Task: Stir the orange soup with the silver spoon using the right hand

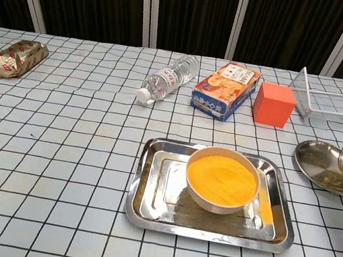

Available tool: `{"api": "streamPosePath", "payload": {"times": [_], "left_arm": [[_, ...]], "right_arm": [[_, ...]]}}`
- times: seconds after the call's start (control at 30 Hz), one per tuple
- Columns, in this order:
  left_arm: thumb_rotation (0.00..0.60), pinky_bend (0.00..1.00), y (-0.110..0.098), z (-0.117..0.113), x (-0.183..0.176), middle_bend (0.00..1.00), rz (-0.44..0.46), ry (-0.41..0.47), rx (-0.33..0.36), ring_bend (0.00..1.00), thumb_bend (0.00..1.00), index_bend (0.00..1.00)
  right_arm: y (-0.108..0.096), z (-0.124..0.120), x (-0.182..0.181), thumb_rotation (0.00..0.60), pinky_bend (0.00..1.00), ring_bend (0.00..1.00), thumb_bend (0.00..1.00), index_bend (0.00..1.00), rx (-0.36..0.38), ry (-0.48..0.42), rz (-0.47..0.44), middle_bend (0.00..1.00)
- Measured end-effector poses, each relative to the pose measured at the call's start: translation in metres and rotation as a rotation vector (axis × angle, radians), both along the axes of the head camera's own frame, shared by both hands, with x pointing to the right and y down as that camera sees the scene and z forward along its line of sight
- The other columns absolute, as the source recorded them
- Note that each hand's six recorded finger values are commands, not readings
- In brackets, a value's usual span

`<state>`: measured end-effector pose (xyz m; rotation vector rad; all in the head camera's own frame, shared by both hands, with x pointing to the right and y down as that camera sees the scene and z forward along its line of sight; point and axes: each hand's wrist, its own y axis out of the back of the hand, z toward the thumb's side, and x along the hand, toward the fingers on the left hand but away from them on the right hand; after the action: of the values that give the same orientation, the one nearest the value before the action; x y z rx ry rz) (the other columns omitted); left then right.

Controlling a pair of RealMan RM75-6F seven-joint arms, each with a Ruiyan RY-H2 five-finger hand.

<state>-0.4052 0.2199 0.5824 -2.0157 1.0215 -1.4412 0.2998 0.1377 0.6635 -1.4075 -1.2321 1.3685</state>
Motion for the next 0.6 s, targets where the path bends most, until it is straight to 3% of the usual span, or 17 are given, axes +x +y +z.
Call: {"api": "streamPosePath", "payload": {"times": [0.27,0.6], "left_arm": [[0.6,0.0,0.0,0.0,-0.001,0.0,-0.003,0.001,-0.001,0.0,0.03,0.0],[0.6,0.0,0.0,0.0,0.0,0.0,-0.005,0.003,-0.004,0.0,0.03,0.0]], "right_arm": [[0.002,0.027,0.011,0.6,0.48,0.58,0.78,0.97,-0.041,0.056,0.013,0.74],[-0.009,0.046,0.014,0.6,0.48,0.57,0.78,0.96,-0.064,0.039,0.053,0.74]]}}
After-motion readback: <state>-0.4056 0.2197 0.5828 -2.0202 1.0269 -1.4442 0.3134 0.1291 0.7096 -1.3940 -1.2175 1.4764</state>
